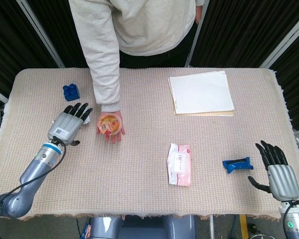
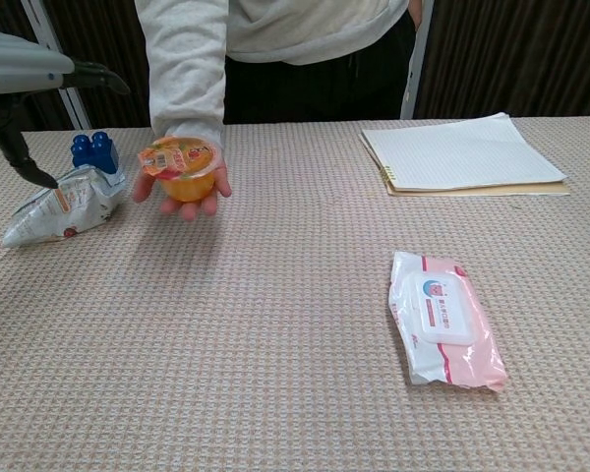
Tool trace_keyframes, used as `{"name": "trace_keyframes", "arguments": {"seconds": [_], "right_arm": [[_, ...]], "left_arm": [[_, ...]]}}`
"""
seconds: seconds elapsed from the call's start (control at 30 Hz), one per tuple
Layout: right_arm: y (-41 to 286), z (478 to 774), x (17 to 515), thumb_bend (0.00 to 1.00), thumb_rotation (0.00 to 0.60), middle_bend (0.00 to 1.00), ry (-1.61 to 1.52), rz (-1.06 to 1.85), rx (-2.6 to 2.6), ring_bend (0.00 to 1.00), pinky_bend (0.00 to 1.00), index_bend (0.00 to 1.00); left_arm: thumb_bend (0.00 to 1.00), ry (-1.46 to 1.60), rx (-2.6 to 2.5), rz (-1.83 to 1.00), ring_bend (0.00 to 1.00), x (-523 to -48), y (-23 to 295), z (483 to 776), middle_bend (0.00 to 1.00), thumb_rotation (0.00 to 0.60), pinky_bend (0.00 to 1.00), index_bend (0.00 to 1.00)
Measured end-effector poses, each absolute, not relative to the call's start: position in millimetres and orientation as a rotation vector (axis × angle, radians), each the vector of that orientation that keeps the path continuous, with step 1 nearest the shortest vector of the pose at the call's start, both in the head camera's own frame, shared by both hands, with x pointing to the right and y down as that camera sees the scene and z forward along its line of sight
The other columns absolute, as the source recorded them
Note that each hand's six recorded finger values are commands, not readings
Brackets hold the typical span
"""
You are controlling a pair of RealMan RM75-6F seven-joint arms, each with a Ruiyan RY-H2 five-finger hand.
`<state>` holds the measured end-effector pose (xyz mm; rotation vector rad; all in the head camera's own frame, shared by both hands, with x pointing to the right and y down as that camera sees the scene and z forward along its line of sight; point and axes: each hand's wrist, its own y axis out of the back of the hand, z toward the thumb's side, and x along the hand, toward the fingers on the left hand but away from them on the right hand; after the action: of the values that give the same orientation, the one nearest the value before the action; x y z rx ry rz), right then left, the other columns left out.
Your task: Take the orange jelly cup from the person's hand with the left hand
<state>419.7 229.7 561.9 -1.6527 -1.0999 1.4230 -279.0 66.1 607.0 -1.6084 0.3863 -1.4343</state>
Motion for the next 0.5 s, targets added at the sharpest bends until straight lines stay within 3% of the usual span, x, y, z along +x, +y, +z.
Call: {"name": "trace_keyframes", "arguments": {"seconds": [0.37,0.5], "right_arm": [[231,561,421,0.14,0.6,0.0,-1.106,1.426,-1.659,0.0,0.0,0.05],[232,560,421,0.14,0.6,0.0,-1.108,1.428,-1.658,0.0,0.0,0.05]], "left_arm": [[0.11,0.327,-1.633,-1.445,0.02,-218,58,628,0.0,0.6,0.14,0.06],[0.16,0.337,-1.641,-1.475,0.03,-209,54,634,0.0,0.6,0.15,0.07]]}}
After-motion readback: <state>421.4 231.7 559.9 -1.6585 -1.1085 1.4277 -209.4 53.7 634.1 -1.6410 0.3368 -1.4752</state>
